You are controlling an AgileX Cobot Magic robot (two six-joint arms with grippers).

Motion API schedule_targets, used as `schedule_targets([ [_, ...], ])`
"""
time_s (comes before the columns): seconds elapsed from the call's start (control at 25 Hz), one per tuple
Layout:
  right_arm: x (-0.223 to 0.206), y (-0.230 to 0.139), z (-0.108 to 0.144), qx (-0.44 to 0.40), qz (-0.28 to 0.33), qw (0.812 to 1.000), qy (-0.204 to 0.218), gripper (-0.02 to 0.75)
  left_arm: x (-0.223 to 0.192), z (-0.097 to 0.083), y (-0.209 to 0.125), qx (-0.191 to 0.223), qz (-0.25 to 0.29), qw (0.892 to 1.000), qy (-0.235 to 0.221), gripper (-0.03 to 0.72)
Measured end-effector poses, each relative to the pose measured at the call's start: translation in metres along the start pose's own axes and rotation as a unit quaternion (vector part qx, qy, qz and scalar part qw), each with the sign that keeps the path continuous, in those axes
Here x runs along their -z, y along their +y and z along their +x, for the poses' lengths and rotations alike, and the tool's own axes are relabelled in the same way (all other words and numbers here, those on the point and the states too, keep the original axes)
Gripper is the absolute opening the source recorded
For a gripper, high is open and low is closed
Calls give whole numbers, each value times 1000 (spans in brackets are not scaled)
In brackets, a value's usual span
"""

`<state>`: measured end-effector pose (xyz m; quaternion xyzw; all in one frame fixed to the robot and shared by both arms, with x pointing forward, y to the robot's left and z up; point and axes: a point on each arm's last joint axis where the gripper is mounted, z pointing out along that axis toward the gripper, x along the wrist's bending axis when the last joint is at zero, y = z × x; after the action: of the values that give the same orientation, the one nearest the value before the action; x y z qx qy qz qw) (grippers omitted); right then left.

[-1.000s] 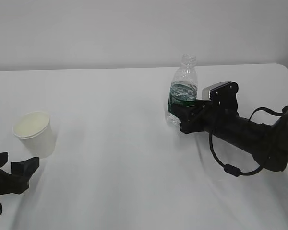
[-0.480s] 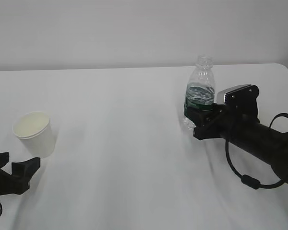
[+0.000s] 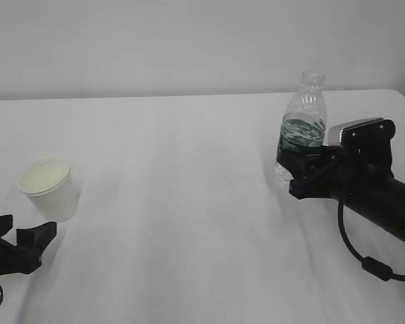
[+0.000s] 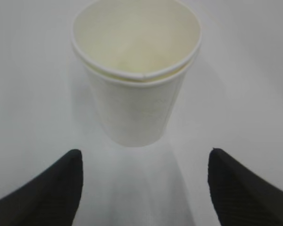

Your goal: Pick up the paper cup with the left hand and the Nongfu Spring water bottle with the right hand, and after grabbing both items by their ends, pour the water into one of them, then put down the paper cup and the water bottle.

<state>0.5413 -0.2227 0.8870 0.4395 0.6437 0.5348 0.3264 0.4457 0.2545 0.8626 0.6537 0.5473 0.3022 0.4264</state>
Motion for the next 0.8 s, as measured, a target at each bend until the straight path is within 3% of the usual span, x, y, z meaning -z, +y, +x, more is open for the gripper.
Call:
schedule_targets([
  [0.6,43,2,10,1,15,1000,-2,384,0,0,0,0,0,1000,-1,590],
  [0.8,45,1,11,4,19,1000,-2,384,0,0,0,0,0,1000,-1,674],
])
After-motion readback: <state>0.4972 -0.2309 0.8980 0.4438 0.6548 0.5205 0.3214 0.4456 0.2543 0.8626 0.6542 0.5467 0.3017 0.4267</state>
